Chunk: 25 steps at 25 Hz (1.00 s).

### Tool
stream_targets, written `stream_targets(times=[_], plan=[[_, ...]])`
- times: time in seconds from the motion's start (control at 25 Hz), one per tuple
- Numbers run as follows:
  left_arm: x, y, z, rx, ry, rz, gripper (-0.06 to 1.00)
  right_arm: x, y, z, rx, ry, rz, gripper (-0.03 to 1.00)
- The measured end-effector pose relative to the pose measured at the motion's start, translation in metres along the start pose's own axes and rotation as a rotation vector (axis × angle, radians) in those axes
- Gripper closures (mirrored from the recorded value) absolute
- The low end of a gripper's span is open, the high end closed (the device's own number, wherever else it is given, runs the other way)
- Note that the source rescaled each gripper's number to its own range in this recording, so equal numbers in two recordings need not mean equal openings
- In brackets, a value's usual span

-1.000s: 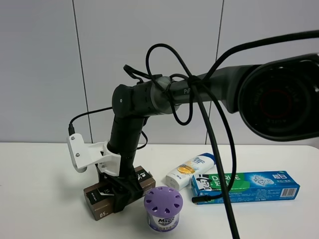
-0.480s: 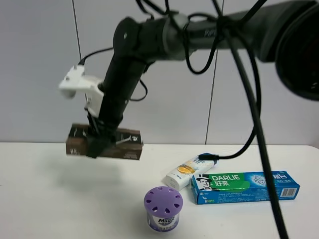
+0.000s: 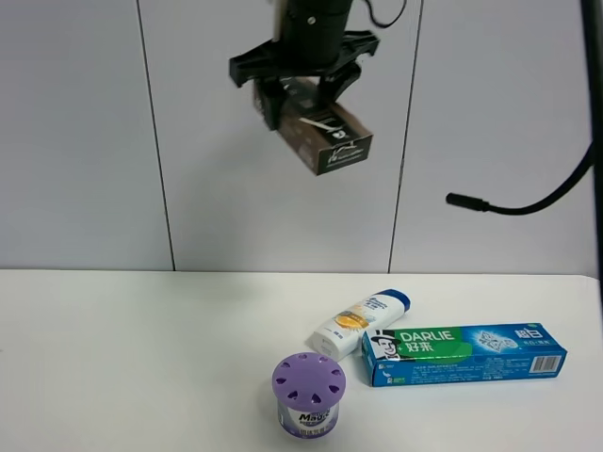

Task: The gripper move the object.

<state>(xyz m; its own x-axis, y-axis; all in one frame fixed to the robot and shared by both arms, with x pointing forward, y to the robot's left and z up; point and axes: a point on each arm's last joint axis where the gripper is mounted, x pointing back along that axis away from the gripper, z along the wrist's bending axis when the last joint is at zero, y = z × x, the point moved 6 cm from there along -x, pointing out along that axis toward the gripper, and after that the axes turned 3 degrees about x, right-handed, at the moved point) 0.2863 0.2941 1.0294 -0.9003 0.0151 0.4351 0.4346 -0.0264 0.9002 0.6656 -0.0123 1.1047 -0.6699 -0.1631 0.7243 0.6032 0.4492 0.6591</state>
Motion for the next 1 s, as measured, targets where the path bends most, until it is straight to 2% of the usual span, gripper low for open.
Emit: stream_targets(times=[0.12, 0.28, 0.48, 0.6, 0.72, 1.0], plan=[[0.0, 0.0, 0.0, 0.0, 0.0, 0.0, -0.06, 0.017, 0.006, -0.032, -0.101, -0.048, -0.033, 0.97], [0.0, 0.0, 0.0, -0.001, 0.0, 0.0, -0.06, 0.037, 0.009, -0.063, -0.176, -0.068, -0.062, 0.97], [0.0, 0.0, 0.0, 0.0, 0.0, 0.0, -0.06, 0.036, 0.005, -0.1, -0.269, -0.11, -0.056, 0.97], [0.0, 0.0, 0.0, 0.0, 0.0, 0.0, -0.06, 0.02, -0.012, -0.126, -0.326, -0.147, 0.003, 0.97], [0.0, 0.0, 0.0, 0.0, 0.0, 0.0, -0.06, -0.005, -0.041, -0.148, -0.371, -0.186, 0.111, 0.97], [0.0, 0.0, 0.0, 0.0, 0.0, 0.0, -0.06, -0.058, -0.117, -0.177, -0.428, -0.242, 0.365, 0.97]])
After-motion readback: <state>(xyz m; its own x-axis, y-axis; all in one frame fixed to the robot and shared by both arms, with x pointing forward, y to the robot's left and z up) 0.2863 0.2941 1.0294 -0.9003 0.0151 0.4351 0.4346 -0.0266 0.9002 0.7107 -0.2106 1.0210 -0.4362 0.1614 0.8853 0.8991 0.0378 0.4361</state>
